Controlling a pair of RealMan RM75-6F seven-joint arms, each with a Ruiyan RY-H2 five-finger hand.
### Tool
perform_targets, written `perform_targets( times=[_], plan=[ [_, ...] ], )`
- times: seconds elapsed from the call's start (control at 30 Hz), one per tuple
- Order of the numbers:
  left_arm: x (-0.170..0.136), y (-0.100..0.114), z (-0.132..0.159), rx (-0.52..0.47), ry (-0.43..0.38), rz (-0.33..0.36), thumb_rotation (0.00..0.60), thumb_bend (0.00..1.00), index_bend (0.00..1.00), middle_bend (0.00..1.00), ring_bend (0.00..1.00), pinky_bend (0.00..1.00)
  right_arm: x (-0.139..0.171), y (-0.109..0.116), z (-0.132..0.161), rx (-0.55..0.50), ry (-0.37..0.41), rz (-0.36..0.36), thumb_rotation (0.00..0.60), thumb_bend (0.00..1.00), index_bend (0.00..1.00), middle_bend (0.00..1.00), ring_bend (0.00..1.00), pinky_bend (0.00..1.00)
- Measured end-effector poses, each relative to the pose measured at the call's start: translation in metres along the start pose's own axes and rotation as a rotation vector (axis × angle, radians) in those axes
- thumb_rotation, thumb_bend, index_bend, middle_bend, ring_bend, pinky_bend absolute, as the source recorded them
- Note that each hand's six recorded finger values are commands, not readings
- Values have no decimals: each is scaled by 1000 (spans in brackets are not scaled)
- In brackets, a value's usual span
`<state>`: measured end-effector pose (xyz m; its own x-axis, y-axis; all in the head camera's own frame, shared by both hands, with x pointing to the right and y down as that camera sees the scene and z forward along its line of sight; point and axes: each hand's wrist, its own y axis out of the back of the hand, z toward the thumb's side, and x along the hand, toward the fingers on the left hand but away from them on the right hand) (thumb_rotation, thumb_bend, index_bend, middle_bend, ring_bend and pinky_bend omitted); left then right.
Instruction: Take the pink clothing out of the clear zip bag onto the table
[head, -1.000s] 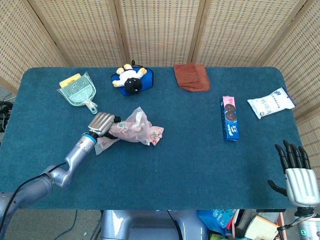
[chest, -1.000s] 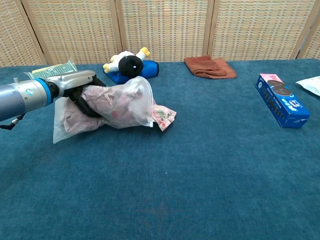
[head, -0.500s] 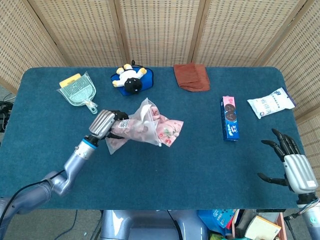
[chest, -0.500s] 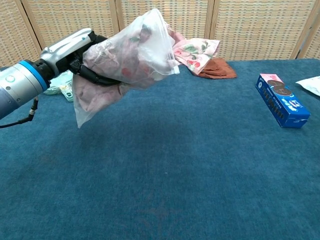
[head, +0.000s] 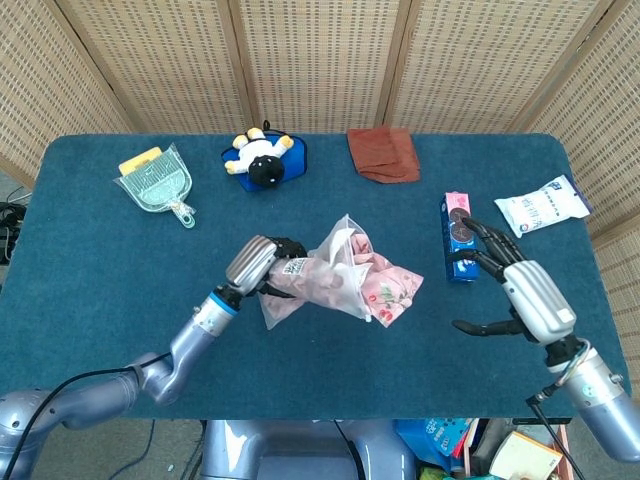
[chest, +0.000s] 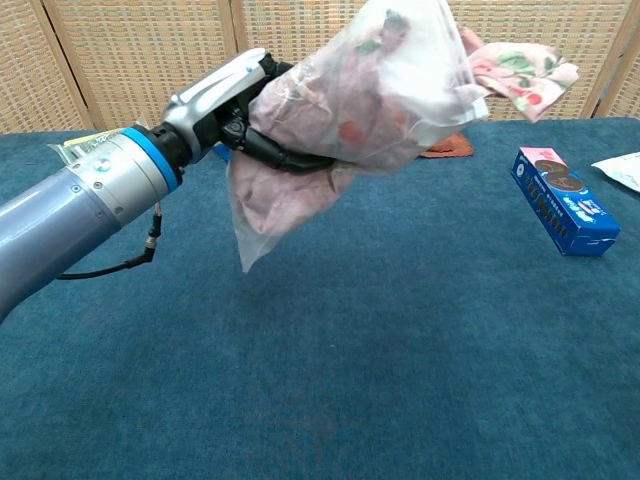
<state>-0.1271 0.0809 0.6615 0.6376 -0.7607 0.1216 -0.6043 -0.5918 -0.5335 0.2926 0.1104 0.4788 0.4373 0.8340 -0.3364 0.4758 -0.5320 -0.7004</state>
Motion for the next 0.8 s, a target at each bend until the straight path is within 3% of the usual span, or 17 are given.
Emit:
perform_targets(
  times=[0.37,0.8],
  plan=[
    [17,-29,18,-52,-8,6,600,315,620,641,559,608,-37,-16,25,32,20,39,600,0,273,0,0,0],
    [31,-45,29,-43,-24,11,600,315,620,641,559,608,-68,-41,36,-14,-1,88,600,0,288,0,0,0]
  ],
)
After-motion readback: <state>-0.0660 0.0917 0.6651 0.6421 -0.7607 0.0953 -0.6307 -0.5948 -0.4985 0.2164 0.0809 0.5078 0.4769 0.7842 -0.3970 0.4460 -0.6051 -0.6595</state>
